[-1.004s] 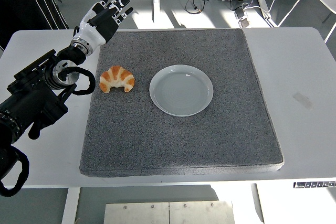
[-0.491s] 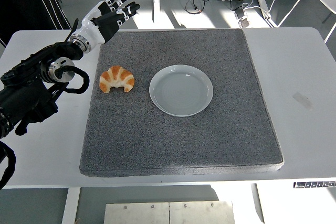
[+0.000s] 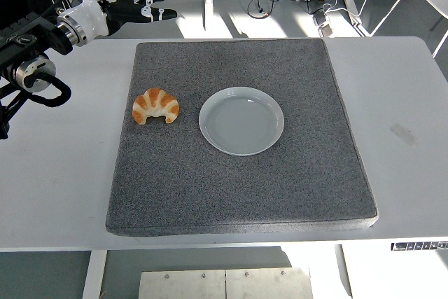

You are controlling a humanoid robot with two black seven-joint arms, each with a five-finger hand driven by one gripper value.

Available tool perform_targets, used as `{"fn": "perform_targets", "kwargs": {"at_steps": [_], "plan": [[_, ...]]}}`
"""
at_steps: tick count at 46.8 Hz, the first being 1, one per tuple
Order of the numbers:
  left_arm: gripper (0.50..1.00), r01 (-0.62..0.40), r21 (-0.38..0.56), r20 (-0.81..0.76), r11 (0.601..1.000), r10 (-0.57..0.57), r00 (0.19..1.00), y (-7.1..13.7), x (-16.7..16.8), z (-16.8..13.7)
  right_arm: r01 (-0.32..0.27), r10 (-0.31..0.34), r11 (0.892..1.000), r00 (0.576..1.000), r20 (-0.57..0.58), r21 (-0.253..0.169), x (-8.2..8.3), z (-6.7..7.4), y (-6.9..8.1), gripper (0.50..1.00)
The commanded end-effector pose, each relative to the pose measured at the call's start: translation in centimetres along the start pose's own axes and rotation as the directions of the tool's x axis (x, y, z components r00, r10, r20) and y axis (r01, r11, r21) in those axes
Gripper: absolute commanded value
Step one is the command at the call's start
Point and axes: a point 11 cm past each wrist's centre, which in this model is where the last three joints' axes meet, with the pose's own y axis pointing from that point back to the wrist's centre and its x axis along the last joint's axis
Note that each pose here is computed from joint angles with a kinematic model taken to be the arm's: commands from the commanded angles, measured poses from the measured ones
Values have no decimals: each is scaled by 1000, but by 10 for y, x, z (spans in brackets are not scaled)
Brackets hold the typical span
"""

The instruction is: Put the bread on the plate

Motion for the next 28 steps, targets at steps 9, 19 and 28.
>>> {"fn": "perform_targets", "kwargs": {"at_steps": [9, 19, 28], "plan": [[983, 90, 52, 237, 995, -100, 966, 19, -10, 9, 0, 0, 1000, 1000, 0, 1, 0, 0, 0, 1000], [937, 78, 227, 511, 971, -187, 839, 35, 2, -19, 0, 0, 1000, 1000, 0, 0, 0, 0, 0, 1000], [977, 110, 254, 579, 961, -242, 779, 42, 0, -28, 0, 0, 1000, 1000, 0, 0, 0, 0, 0, 1000]]}}
